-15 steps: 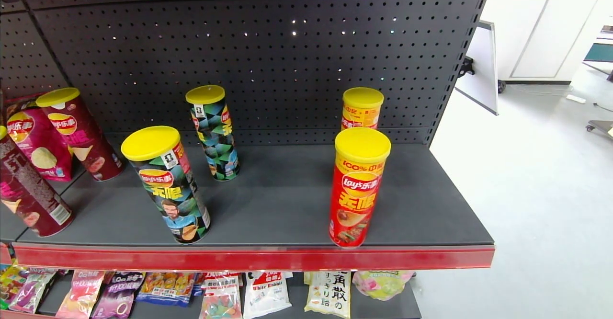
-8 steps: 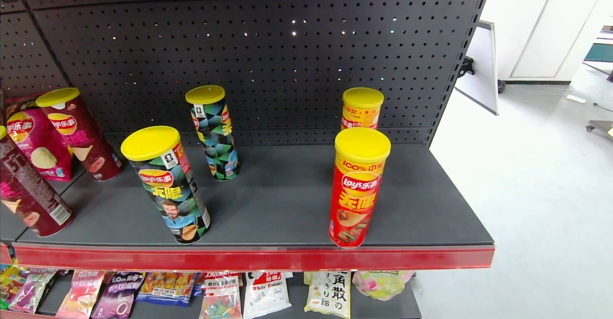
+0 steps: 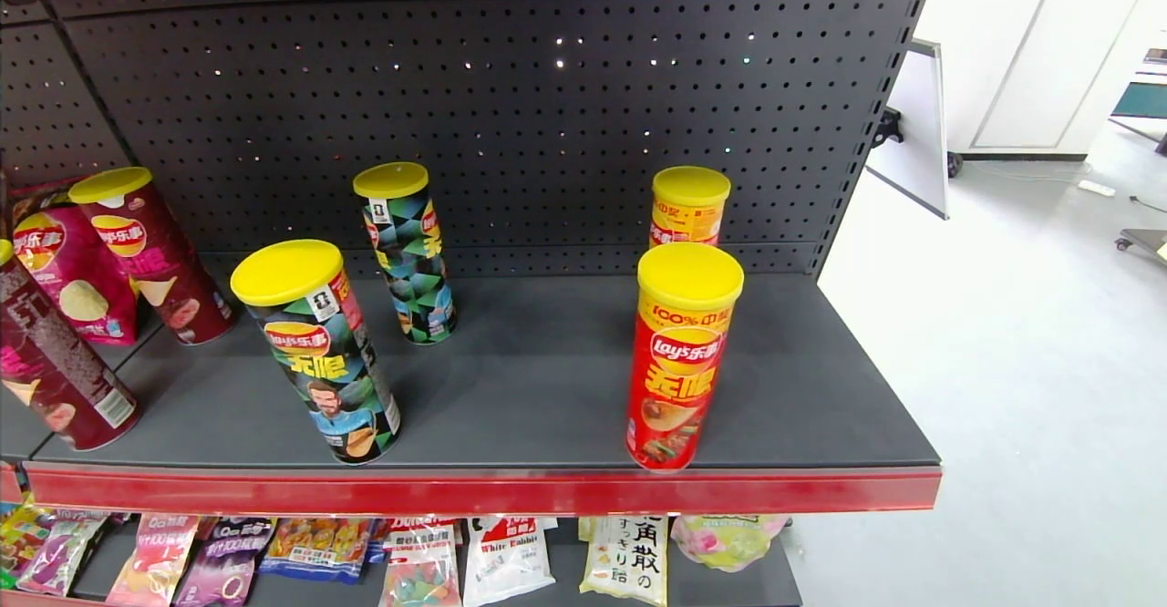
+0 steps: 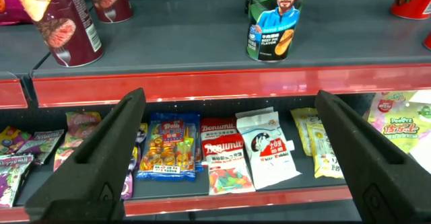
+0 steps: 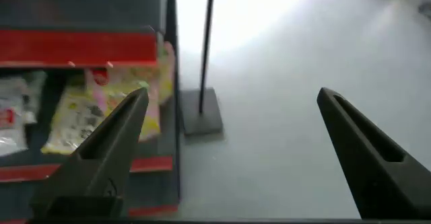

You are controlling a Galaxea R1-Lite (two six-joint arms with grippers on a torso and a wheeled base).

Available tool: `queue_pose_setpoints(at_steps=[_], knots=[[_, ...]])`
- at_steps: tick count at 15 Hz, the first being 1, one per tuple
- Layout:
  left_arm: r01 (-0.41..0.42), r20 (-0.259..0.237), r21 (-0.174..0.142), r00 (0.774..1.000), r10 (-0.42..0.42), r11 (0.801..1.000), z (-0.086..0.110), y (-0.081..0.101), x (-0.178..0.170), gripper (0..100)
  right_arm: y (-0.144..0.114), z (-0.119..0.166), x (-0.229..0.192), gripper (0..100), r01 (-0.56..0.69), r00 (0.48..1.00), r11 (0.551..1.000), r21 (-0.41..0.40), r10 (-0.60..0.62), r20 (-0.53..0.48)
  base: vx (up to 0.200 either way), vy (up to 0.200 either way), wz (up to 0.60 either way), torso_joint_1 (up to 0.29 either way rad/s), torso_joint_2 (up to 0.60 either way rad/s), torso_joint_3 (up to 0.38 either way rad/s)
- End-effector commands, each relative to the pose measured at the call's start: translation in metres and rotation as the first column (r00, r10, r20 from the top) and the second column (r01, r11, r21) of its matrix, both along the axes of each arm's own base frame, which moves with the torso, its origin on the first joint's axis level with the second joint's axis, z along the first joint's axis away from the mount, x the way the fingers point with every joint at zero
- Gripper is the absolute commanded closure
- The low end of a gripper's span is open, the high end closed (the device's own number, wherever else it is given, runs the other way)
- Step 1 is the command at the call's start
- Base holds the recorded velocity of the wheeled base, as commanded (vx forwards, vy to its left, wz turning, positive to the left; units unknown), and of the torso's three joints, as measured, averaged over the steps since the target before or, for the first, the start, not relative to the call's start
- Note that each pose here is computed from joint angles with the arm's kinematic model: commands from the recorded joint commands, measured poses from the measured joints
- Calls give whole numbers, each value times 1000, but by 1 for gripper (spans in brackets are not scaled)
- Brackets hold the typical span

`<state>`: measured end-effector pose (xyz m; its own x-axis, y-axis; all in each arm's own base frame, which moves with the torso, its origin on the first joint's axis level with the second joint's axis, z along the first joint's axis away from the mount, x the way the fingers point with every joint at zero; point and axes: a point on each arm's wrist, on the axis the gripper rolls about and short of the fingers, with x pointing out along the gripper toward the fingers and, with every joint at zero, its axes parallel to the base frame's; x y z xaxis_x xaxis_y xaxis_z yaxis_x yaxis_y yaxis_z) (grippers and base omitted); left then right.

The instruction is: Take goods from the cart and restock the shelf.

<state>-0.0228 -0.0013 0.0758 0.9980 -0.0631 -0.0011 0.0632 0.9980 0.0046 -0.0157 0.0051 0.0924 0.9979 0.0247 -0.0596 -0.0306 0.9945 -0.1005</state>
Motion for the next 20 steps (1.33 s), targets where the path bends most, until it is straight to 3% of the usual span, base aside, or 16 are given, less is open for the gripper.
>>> queue_pose_setpoints(at_steps=[1,3,5,8,10,20], knots=[[0,1,0,1000,0,1000,0,0,0,0,2,-9,0,0,-112,994,993,24,112,2,0,0,0,0,0,0],[0,1,3,1000,0,1000,0,0,0,0,1,-9,1,0,-76,997,997,13,76,16,0,0,0,0,0,0],[0,1,1,1000,0,1000,0,0,0,0,-2,-14,1,0,41,999,996,78,-38,-33,0,0,0,0,0,0],[0,0,1,1000,0,1000,0,0,0,0,-4,-16,-3,0,-76,997,992,97,77,-9,0,0,0,0,0,0],[0,0,1,1000,0,1000,0,0,0,0,-4,-17,-7,0,-37,998,995,98,32,52,0,0,0,0,0,0],[0,0,1,1000,0,1000,0,0,0,0,-4,-17,-7,0,-19,998,995,93,14,56,0,0,0,0,0,0]])
